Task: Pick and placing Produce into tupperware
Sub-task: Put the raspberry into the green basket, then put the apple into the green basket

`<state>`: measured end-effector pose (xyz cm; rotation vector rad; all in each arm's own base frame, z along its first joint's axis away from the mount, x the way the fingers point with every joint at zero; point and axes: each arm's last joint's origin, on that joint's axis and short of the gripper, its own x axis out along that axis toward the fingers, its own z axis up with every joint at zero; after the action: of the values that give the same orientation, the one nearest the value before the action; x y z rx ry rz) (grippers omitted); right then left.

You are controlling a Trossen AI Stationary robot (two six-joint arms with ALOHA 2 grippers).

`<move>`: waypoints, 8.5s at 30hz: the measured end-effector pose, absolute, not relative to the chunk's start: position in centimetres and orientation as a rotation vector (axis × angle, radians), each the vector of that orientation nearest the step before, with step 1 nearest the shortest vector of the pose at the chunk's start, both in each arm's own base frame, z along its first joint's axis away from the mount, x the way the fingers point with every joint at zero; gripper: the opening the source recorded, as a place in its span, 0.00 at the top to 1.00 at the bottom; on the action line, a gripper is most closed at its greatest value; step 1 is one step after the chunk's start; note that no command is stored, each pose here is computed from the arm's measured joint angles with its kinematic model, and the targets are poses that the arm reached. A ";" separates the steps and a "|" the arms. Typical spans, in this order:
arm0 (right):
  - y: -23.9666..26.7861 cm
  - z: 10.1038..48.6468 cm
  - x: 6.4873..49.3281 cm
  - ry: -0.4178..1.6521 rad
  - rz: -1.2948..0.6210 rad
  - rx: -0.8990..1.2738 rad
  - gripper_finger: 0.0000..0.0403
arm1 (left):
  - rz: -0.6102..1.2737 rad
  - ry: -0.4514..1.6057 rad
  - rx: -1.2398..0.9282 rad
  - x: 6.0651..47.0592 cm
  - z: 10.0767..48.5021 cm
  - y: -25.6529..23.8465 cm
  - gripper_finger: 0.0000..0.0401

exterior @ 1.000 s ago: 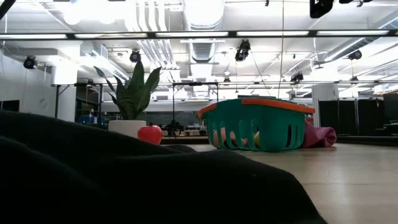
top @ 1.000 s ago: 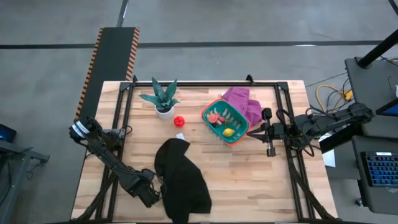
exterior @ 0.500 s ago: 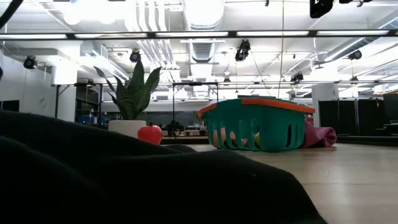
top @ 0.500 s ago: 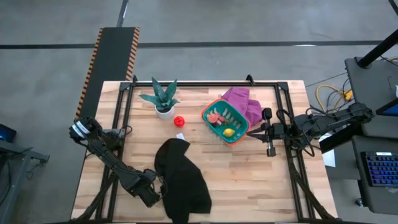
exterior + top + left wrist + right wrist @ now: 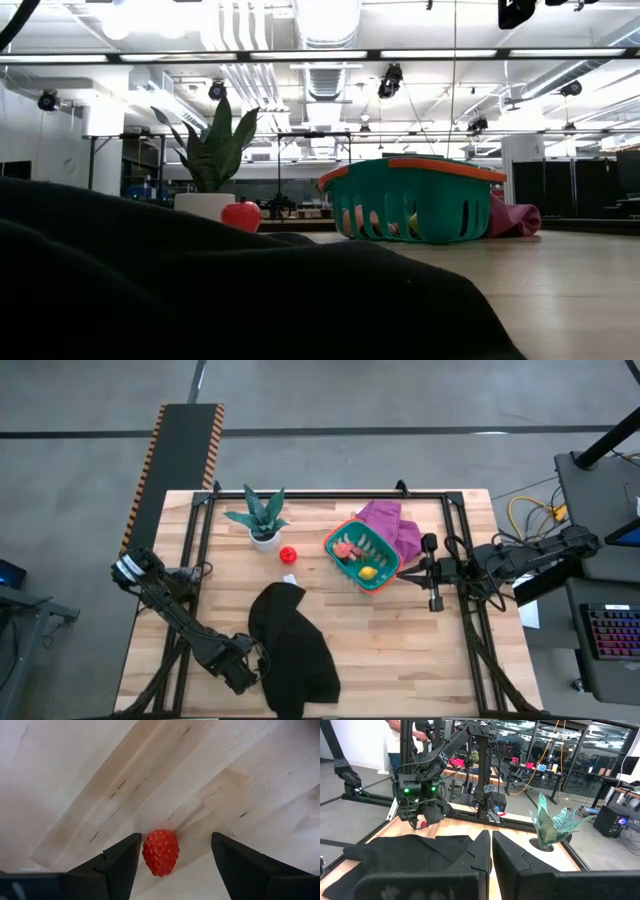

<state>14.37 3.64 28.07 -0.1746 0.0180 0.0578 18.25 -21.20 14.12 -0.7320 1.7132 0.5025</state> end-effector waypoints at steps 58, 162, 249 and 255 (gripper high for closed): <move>3.6 28.1 14.4 0.018 0.057 -0.182 0.97 | 0.452 0.924 -0.464 17.5 22.8 -15.9 0.84; 3.6 27.3 14.3 0.094 0.068 -0.271 0.97 | 0.078 0.701 0.053 41.0 29.0 4.0 0.73; 5.3 26.0 20.9 0.255 -0.024 -0.415 0.37 | 0.227 -0.008 0.158 22.8 28.4 -1.4 0.01; 5.4 27.2 22.3 0.263 -0.131 -0.439 0.20 | 0.224 -0.011 0.156 22.7 28.5 -1.4 0.01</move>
<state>22.28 5.38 27.16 -0.4393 0.2634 -0.1312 22.72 -1.38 28.48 0.1560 -0.0115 0.2243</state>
